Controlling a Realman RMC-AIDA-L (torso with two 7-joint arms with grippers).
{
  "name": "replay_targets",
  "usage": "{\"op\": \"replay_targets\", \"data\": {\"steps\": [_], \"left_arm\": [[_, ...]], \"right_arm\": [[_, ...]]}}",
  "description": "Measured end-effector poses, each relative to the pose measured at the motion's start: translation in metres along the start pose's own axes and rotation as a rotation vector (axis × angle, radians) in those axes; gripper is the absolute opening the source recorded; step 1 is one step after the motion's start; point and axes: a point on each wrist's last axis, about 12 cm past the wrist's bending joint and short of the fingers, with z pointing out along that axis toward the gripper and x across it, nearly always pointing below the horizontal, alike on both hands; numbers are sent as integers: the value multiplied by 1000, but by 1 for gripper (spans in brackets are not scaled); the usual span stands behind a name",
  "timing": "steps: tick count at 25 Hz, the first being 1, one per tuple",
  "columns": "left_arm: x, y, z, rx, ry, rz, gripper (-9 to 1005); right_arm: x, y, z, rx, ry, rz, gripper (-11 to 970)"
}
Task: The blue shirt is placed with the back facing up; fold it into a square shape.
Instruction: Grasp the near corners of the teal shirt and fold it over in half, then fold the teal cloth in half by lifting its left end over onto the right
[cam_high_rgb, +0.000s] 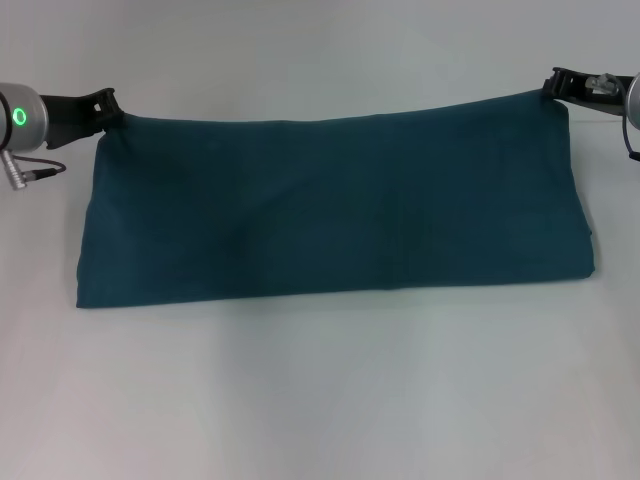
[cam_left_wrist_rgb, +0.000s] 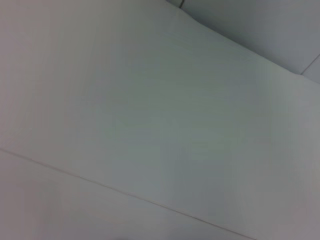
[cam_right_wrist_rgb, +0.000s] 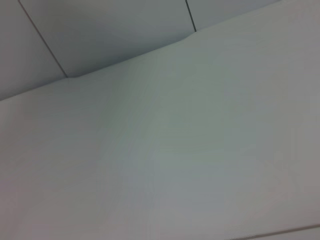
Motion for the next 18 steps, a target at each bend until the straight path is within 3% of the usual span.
{"op": "replay_targets", "data": {"steps": [11,18], "left_arm": [[0,0,0,1,-7,15,119],[2,-1,2,-4,-17,-20,181]], "right_arm": [[-7,-4,-2,4,13,-24,61],[-27,-21,-8,37,7,-23,64]]}}
